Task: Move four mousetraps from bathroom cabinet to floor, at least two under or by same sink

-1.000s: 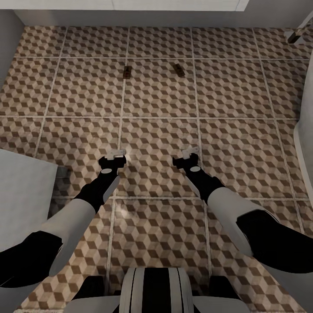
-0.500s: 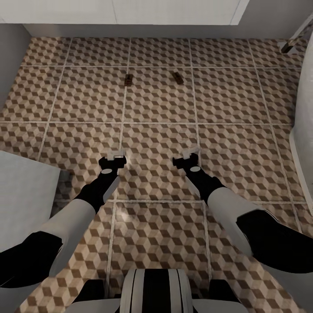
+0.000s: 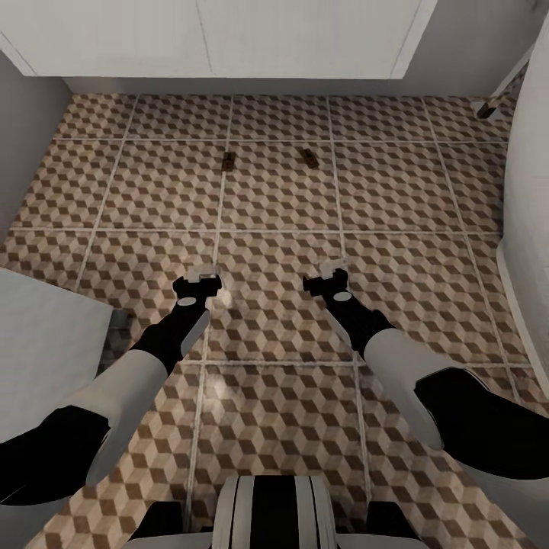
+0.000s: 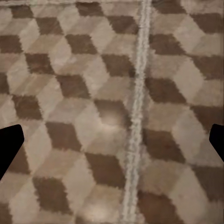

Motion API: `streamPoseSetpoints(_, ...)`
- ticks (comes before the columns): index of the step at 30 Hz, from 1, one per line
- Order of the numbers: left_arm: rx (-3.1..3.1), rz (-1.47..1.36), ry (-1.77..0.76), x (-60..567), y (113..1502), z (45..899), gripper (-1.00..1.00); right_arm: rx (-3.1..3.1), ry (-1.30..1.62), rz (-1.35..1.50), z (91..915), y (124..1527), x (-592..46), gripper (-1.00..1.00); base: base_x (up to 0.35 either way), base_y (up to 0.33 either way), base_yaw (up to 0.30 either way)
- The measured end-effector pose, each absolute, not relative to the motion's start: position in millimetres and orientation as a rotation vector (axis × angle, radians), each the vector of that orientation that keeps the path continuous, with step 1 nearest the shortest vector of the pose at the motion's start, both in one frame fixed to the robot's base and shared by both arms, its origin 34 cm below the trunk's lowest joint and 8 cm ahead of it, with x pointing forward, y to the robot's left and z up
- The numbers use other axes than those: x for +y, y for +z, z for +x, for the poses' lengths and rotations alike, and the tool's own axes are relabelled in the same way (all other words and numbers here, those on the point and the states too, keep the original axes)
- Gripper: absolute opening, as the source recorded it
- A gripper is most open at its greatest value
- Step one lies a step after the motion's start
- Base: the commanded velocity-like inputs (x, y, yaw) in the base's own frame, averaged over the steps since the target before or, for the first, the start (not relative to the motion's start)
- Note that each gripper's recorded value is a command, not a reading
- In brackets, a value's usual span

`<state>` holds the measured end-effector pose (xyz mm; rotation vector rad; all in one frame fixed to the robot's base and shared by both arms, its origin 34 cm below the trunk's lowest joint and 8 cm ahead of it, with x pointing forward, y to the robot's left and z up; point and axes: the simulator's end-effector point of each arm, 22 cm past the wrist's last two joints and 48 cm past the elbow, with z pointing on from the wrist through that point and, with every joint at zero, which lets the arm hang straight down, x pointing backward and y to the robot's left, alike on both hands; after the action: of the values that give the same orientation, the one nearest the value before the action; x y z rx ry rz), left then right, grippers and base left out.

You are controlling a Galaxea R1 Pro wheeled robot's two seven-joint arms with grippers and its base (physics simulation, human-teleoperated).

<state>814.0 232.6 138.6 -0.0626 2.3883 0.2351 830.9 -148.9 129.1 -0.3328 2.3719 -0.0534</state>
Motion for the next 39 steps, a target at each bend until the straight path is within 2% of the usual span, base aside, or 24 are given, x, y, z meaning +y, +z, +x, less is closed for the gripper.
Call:
streamPoseSetpoints(20,2.359,-0.061,0.257,240,190,819,1.0,2.288,-0.108,-0.32,842,186,-177,1.0,0.0,0.0,0.0)
streamPoseSetpoints(39,2.3,-0.078,0.25,242,221,788,1.0,2.173,-0.116,-0.302,850,253,-185,1.0,0.0,0.0,0.0)
